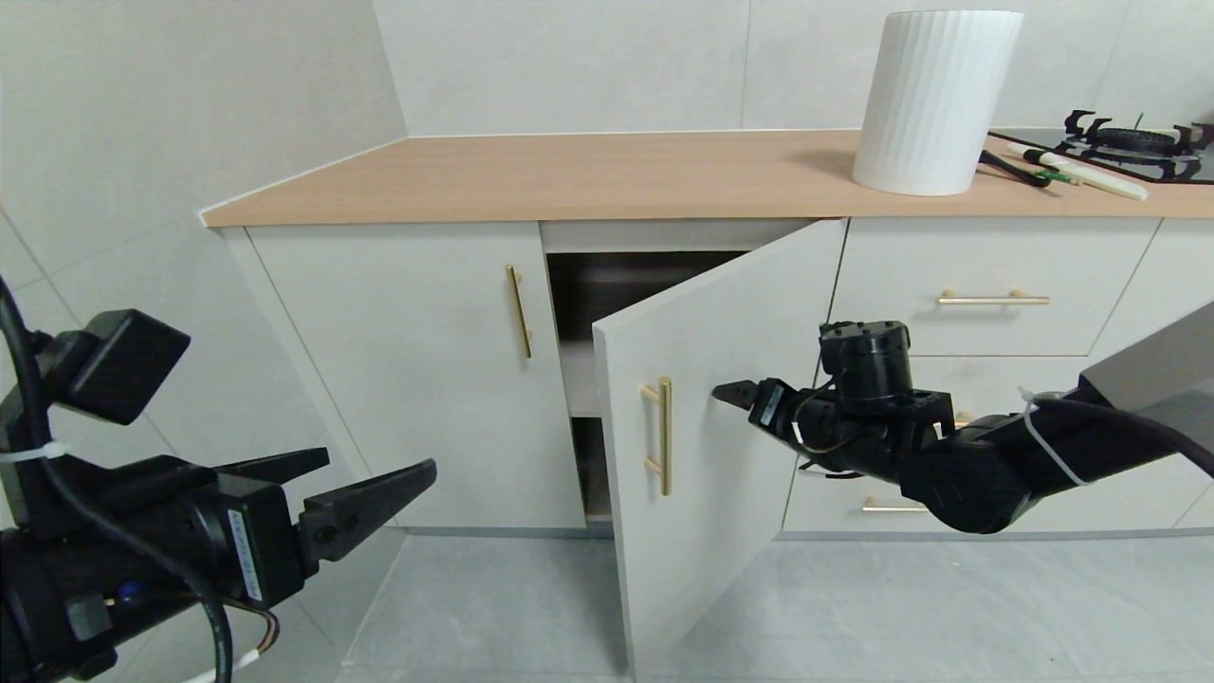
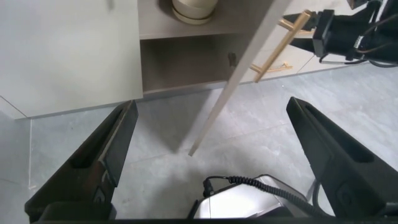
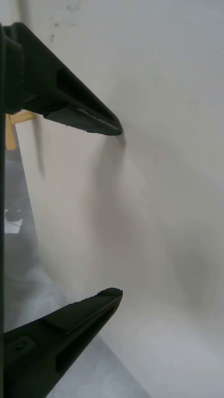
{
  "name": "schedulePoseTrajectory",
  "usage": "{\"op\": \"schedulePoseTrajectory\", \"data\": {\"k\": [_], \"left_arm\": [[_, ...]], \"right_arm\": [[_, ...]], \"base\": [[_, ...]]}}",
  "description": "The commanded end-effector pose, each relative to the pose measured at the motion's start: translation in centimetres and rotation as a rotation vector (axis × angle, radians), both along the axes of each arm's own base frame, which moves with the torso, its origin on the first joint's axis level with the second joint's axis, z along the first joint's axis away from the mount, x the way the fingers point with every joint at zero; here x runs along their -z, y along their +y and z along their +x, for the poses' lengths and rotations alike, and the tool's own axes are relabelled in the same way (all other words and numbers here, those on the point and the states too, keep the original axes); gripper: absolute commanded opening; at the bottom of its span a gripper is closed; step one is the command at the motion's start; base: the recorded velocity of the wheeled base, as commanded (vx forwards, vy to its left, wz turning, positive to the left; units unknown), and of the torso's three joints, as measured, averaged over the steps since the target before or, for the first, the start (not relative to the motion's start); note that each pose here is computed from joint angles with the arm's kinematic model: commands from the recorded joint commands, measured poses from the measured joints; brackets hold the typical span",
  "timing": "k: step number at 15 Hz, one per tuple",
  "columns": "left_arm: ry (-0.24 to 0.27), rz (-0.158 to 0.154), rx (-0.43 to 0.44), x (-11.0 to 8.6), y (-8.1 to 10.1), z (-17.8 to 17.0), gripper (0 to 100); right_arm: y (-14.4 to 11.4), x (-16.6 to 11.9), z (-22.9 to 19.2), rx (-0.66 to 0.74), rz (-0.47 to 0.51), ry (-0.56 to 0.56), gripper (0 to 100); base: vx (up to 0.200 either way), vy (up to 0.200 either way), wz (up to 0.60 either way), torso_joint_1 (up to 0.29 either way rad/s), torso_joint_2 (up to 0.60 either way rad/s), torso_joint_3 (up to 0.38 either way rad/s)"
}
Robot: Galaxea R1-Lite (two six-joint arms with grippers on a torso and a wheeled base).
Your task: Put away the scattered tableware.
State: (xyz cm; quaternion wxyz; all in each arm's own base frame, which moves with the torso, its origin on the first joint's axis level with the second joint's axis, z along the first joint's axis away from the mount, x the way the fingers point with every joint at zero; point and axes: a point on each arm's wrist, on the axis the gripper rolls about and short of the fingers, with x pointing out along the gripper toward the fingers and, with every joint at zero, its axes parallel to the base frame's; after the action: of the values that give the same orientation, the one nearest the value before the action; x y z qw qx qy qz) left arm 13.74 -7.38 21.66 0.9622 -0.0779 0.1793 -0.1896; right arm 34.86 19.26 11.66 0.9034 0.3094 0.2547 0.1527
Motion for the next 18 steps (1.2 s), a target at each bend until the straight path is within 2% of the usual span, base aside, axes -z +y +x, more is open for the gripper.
{"op": "schedulePoseTrajectory", "data": {"k": [1, 6, 13, 15, 16, 18], "left_arm": [[0.002, 0.001, 0.000, 0.0, 0.0, 0.0, 100], [0.008, 0.004, 0.000, 0.1, 0.0, 0.0, 100], [0.008, 0.004, 0.000, 0.1, 0.0, 0.0, 100], [0.007, 0.004, -0.003, 0.1, 0.0, 0.0, 100], [0.002, -0.005, -0.005, 0.0, 0.0, 0.0, 100], [0.002, -0.004, -0.003, 0.0, 0.0, 0.0, 100]], "right_arm": [[0.2, 0.2, 0.3, 0.009, 0.003, 0.001, 100], [0.3, 0.3, 0.5, 0.019, 0.002, 0.002, 100], [0.4, 0.5, 0.7, 0.020, 0.006, -0.001, 100], [0.4, 0.6, 0.7, 0.021, 0.007, 0.002, 100], [0.7, 0.2, 1.1, 0.041, 0.059, 0.008, 100], [0.8, 0.4, 1.5, 0.069, 0.062, 0.004, 100]], "base": [[0.000, 0.000, 0.00, 0.000, 0.00, 0.000], [0.000, 0.000, 0.00, 0.000, 0.00, 0.000], [0.200, 0.000, 0.00, 0.003, 0.00, 0.002], [0.000, 0.000, 0.00, 0.000, 0.00, 0.000], [0.000, 0.000, 0.00, 0.000, 0.00, 0.000], [0.000, 0.000, 0.00, 0.000, 0.00, 0.000]]}}
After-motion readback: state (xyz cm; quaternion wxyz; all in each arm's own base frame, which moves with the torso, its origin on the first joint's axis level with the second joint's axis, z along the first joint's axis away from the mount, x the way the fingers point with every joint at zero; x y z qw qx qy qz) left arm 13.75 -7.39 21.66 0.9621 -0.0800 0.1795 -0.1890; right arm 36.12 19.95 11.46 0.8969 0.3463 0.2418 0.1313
